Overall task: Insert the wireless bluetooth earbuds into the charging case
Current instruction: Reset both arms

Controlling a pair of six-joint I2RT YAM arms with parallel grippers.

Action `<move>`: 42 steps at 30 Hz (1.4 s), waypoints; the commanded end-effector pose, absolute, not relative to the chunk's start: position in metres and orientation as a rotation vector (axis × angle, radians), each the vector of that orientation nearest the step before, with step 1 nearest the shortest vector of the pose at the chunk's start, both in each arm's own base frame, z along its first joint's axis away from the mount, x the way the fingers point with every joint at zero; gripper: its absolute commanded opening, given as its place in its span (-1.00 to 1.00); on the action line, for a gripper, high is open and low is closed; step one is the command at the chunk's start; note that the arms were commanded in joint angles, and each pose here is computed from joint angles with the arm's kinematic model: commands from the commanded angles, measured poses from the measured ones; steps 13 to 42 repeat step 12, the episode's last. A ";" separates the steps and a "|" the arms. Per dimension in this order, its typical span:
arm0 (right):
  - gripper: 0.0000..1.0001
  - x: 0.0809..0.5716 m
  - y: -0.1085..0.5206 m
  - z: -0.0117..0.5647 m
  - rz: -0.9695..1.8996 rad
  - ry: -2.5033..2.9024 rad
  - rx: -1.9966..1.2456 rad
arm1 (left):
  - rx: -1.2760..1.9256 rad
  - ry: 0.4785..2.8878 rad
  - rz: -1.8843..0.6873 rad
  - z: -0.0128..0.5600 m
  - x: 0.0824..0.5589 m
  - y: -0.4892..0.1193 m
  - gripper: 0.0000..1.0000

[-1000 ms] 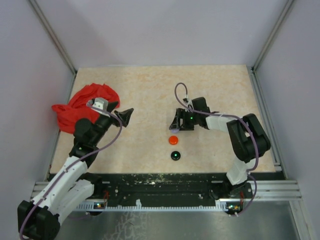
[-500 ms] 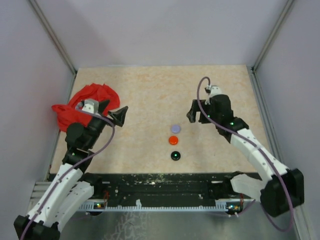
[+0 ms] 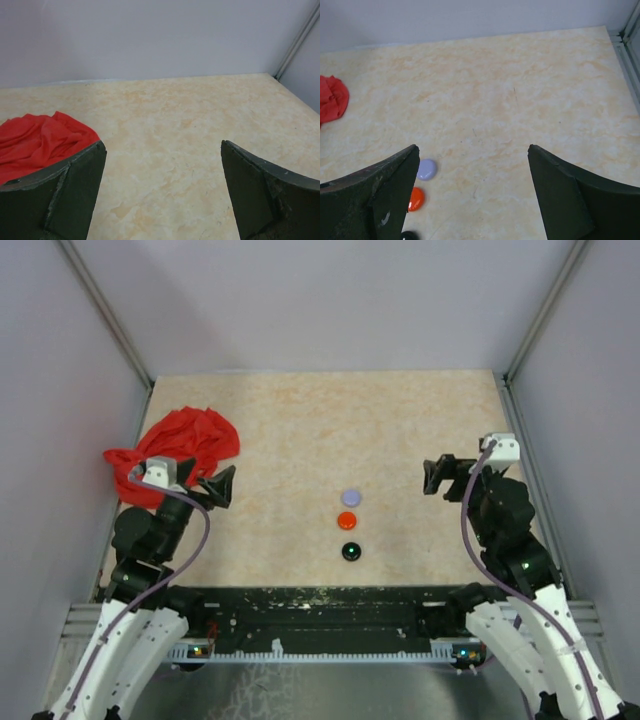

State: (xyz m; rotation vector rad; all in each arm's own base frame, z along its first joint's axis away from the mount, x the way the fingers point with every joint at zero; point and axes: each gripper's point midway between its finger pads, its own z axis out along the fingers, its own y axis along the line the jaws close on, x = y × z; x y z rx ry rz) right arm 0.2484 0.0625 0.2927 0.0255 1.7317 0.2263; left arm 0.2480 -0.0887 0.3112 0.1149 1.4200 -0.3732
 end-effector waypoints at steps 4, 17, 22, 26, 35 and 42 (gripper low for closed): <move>0.80 0.241 0.040 0.304 0.148 1.619 0.085 | 0.075 1.466 -0.313 0.291 0.243 -0.074 1.00; 0.82 0.242 0.039 0.304 0.141 1.619 0.080 | 0.087 1.480 -0.314 0.288 0.243 -0.076 1.00; 0.82 0.242 0.039 0.304 0.141 1.619 0.080 | 0.087 1.480 -0.314 0.288 0.243 -0.076 1.00; 0.82 0.242 0.039 0.304 0.141 1.619 0.080 | 0.087 1.480 -0.314 0.288 0.243 -0.076 1.00; 0.82 0.242 0.039 0.304 0.141 1.619 0.080 | 0.087 1.480 -0.314 0.288 0.243 -0.076 1.00; 0.82 0.242 0.039 0.304 0.141 1.619 0.080 | 0.087 1.480 -0.314 0.288 0.243 -0.076 1.00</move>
